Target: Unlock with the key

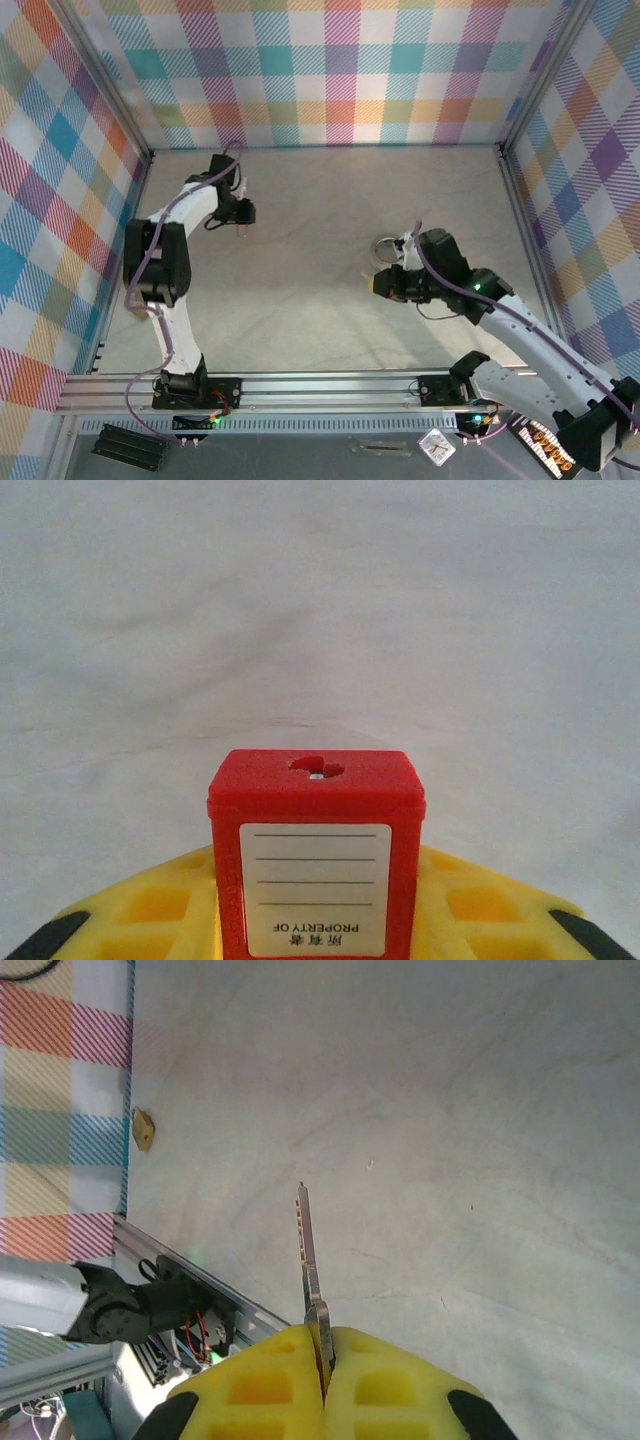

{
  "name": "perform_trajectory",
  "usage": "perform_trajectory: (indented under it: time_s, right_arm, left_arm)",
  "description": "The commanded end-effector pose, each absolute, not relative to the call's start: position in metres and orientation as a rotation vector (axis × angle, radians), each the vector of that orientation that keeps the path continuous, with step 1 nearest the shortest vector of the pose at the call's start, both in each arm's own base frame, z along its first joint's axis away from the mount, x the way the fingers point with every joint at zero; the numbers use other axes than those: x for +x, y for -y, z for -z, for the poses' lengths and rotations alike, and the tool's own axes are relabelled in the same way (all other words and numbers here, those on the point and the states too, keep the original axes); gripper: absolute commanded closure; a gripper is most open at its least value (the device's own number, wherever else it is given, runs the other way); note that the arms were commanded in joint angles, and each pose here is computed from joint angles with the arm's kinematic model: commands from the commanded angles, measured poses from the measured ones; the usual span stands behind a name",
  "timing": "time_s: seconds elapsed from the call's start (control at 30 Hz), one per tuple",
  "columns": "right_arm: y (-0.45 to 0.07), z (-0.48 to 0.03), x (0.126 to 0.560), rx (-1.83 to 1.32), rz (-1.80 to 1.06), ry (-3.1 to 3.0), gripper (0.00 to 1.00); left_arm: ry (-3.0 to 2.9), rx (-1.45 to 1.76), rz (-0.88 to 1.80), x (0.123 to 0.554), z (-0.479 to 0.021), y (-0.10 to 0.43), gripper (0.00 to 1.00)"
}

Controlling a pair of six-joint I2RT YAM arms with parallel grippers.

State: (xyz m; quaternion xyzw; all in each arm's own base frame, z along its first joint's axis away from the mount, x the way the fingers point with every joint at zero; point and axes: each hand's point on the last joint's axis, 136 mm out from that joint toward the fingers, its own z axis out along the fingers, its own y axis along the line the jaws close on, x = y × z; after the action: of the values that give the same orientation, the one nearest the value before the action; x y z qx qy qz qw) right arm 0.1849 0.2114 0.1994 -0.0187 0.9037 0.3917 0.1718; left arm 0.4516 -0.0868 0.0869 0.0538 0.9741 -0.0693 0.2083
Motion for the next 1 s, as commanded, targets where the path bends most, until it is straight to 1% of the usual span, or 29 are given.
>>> perform_trajectory:
  time_s: [0.0,0.07,0.17,0.23,0.33,0.5,0.63,0.8,0.97]
  right_arm:
    - [-0.206,-0.219,0.183,-0.189,-1.133,-2.573,1.0]
    - [-0.202,-0.229,0.188,-0.22,-1.117,-2.578,1.0]
    - [-0.198,-0.239,0.192,-0.253,-1.079,-2.592,1.0]
    - [-0.196,-0.244,0.193,-0.267,-1.061,-2.597,1.0]
    - [-0.193,-0.251,0.194,-0.288,-1.043,-2.596,1.0]
    - [-0.191,-0.262,0.189,-0.339,-1.027,-2.603,1.0]
    - [-0.198,-0.267,0.182,-0.402,-1.093,-2.609,1.0]
    - [-0.209,-0.271,0.175,-0.477,-1.202,-2.583,1.0]
    - [-0.222,-0.269,0.158,-0.594,-1.277,-2.574,1.0]
  left_arm:
    - [-2.418,0.479,0.254,0.447,-0.157,0.142,0.88]
    - [-2.319,0.6,0.259,0.433,-0.176,0.162,0.88]
    - [-2.196,0.758,0.291,0.41,-0.198,0.185,0.93]
    - [-2.14,0.838,0.346,0.393,-0.209,0.198,0.94]
    - [-1.971,1.07,0.439,0.354,-0.222,0.225,0.95]
    - [-1.694,1.375,0.346,0.298,-0.223,0.25,0.98]
    - [-1.576,1.478,0.339,0.267,-0.231,0.265,0.99]
    - [-1.501,1.643,0.307,0.229,-0.224,0.289,1.0]
    - [-1.436,1.735,0.326,0.205,-0.223,0.304,1.0]
